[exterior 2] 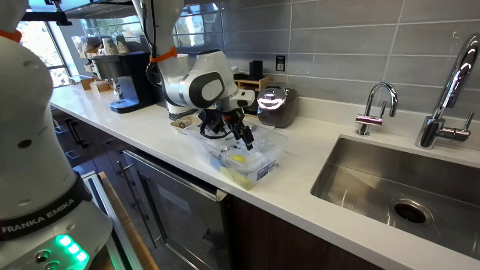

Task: Remove the plastic from the bucket and put it on the table

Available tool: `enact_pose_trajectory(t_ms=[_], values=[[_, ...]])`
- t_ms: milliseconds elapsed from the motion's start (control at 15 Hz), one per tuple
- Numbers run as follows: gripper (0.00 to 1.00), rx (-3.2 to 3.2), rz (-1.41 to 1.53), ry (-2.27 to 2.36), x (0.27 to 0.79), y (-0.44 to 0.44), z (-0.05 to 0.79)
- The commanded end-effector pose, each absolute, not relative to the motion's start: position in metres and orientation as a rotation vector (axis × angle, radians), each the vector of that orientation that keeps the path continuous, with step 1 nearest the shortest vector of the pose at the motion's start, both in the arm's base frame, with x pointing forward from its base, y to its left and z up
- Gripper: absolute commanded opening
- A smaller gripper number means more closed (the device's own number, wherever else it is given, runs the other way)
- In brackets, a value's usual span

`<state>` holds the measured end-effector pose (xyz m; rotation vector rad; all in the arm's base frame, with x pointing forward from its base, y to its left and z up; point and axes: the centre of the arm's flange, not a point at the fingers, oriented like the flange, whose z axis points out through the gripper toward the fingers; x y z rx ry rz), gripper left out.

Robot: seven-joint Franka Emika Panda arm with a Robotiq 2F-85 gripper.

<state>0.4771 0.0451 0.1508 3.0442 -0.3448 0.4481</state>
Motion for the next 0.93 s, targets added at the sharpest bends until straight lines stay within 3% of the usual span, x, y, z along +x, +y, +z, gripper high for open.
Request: enact_pose_trajectory(t_ms=[0,533,867], values=[[0.66,3.022,0.474,-0.377,0.477,0.056,0.14],[0.05,3.027,0.499,-0.309,0.462,0.051,0.179],[0.0,3.062,0.519,-0.202,0.447,0.045,0.231]])
